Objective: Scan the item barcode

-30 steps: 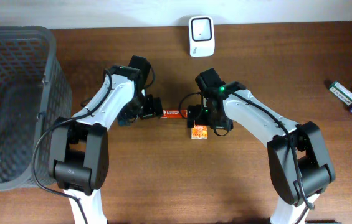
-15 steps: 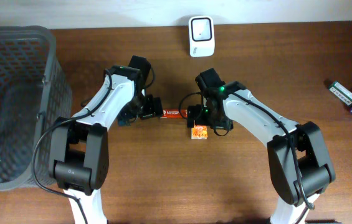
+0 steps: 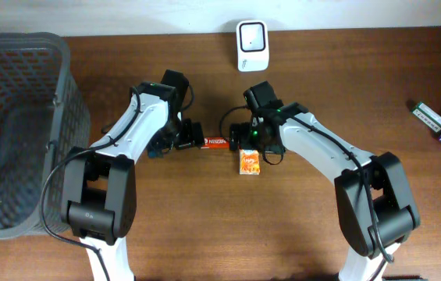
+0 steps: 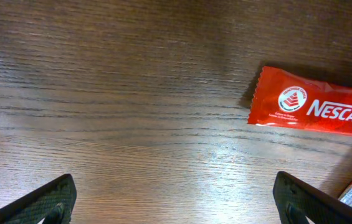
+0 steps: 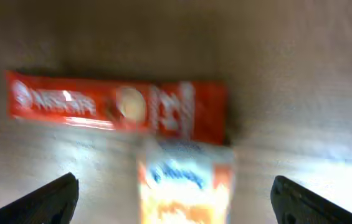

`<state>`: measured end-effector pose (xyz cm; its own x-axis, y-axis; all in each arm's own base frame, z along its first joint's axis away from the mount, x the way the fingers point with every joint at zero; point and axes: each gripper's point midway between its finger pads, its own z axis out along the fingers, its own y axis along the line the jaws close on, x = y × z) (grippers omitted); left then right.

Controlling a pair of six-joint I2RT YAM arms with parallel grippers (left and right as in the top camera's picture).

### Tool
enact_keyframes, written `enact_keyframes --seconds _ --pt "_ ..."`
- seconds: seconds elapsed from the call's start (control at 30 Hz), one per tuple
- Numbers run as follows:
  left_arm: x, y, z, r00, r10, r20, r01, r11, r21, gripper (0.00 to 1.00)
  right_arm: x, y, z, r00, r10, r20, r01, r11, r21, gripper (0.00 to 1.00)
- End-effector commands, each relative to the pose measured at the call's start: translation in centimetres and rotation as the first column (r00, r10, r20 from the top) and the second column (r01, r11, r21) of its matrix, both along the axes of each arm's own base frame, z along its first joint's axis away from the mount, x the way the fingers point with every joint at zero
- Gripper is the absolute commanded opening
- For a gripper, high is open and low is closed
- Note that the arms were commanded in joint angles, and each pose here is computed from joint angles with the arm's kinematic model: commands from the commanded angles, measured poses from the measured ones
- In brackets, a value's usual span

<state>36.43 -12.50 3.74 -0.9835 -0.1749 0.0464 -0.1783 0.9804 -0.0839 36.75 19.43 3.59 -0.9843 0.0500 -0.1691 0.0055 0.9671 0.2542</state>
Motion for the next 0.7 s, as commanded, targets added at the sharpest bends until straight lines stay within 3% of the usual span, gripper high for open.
enact_keyframes --seconds 0.0,0.1,0.2,0.27,0.3,0.37,0.43,0.6,0.63,0.67 --pt "0.2 0.3 0.6 1.000 0.011 0.018 -0.011 1.000 0.010 0.99 -0.7 -2.9 0.7 0.996 -0.051 -0.068 0.052 0.999 0.004 0.99" --pt "0.2 0.3 0.6 1.000 0.010 0.018 -0.010 1.000 0.010 0.99 -1.5 -6.7 1.2 0.977 -0.148 -0.153 0.151 0.988 0.009 0.99" --pt "0.2 0.3 0.6 1.000 0.010 0.018 -0.010 1.000 0.010 0.99 -2.6 -6.7 0.3 0.971 -0.143 -0.190 0.144 0.990 -0.007 0.99" --pt "0.2 0.3 0.6 1.000 0.011 0.018 -0.011 1.000 0.010 0.99 -3.3 -5.0 0.1 0.976 -0.092 -0.196 0.093 0.996 -0.003 0.82" --pt "0.2 0.3 0.6 1.000 0.011 0.018 -0.011 1.000 0.010 0.99 -3.4 -4.0 0.2 0.984 -0.030 -0.177 0.030 1.000 0.002 0.65" --pt "0.2 0.3 0.6 1.000 0.011 0.018 -0.011 1.000 0.010 0.99 -3.4 -1.1 0.2 0.990 0.096 -0.099 -0.098 0.995 -0.013 0.61" --pt "0.2 0.3 0.6 1.000 0.010 0.018 -0.010 1.000 0.010 0.99 -3.1 -0.4 -0.1 0.993 0.108 -0.051 -0.113 0.989 -0.093 0.54" --pt "0.2 0.3 0.6 1.000 0.011 0.018 -0.011 1.000 0.010 0.99 -2.8 0.3 -0.1 0.994 0.106 -0.022 -0.108 0.988 -0.106 0.62" --pt "0.2 0.3 0.6 1.000 0.011 0.018 -0.011 1.000 0.010 0.99 -3.0 0.2 -0.2 0.996 0.088 -0.029 -0.090 0.990 -0.106 0.52" --pt "0.2 0.3 0.6 1.000 0.010 0.018 -0.010 1.000 0.010 0.99 -3.3 0.0 -0.6 0.997 0.069 -0.041 -0.073 0.991 -0.111 0.48"
